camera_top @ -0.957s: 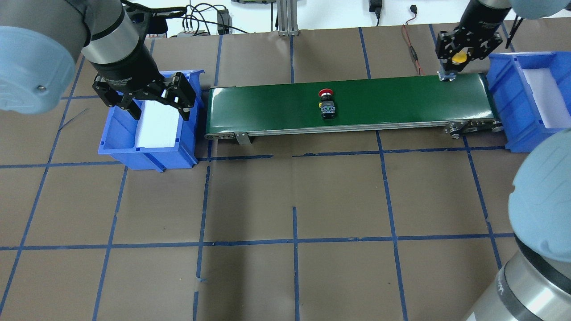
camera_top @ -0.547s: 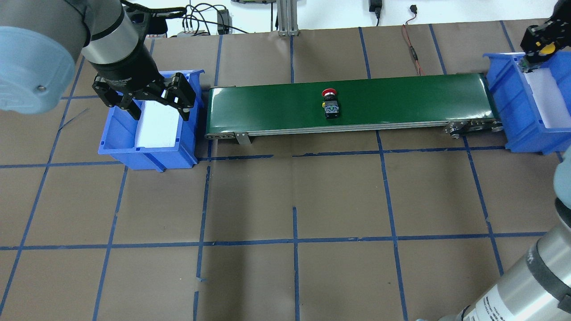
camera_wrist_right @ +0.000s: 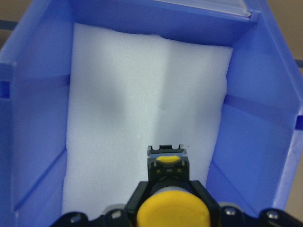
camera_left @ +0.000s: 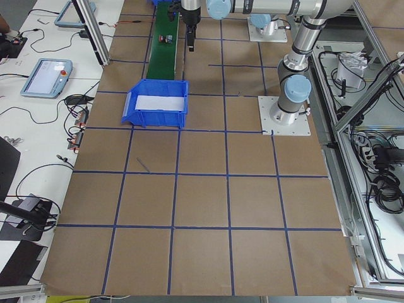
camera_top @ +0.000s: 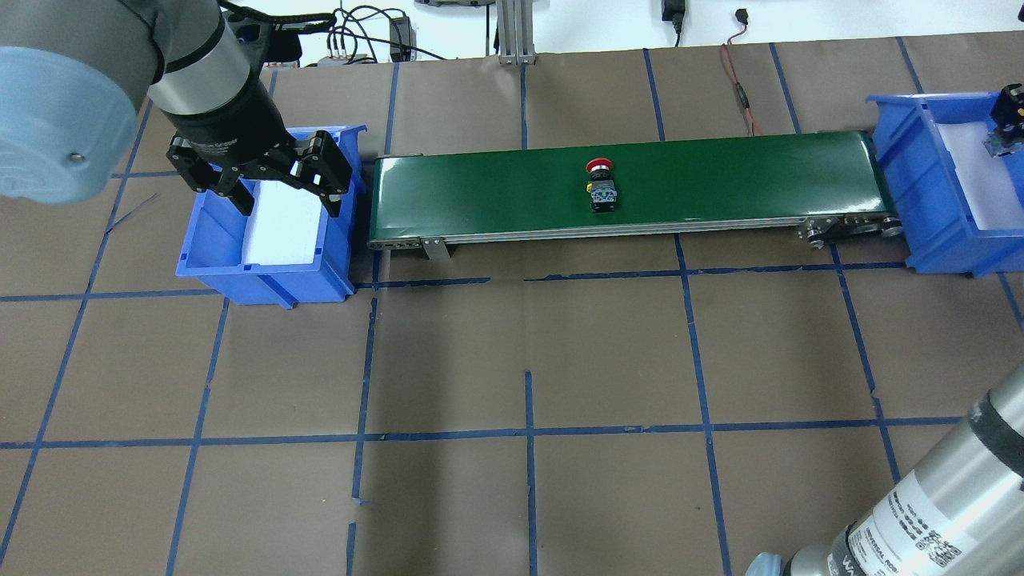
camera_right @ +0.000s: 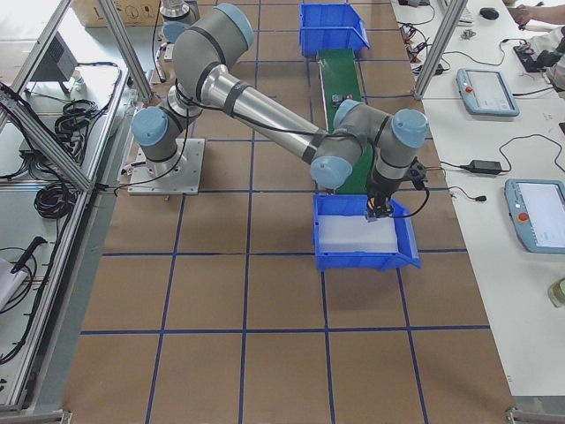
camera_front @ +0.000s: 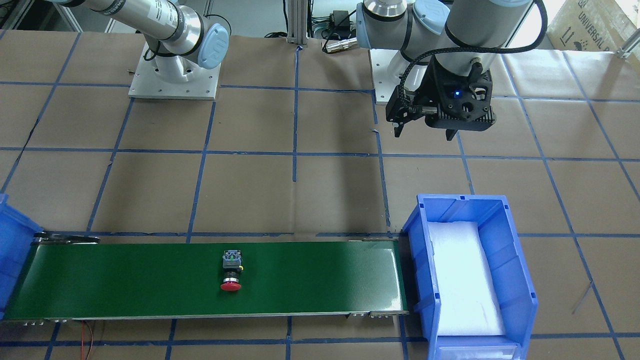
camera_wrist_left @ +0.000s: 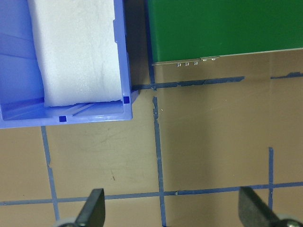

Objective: Transport two buttons from left to right
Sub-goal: 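Lower the yellow button into the right bin and open the right gripper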

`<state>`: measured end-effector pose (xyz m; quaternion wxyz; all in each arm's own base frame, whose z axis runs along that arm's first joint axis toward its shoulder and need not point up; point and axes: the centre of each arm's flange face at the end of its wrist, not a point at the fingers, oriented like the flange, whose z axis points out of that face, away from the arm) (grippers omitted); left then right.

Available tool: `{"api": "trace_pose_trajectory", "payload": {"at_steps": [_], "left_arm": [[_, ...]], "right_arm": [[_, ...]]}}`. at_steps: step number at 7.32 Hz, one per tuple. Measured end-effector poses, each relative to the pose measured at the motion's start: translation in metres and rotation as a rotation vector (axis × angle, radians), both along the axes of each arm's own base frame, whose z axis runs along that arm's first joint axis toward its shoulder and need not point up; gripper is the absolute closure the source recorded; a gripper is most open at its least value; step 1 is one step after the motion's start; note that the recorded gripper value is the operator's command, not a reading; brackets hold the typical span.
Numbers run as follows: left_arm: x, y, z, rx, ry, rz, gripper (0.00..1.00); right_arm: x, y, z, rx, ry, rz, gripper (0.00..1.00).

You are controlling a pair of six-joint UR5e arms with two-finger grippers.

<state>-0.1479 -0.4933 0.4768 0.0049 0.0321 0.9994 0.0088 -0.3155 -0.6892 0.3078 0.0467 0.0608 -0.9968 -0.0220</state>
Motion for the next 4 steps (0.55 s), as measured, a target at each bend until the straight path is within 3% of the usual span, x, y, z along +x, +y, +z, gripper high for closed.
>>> {"api": "trace_pose_trajectory", "payload": {"at_steps": [2,4], "left_arm": [[0.000,0.000,0.000,0.001,0.001,0.002,0.00],[0.000,-0.001,-0.002,0.003,0.001,0.009,0.00]], "right_arm": [[-0.007,0.000,-0.032,0.050,-0.036,-0.012,0.70],[-0.010,0.002,-0.048,0.088,-0.064,-0.032,0.12]]}}
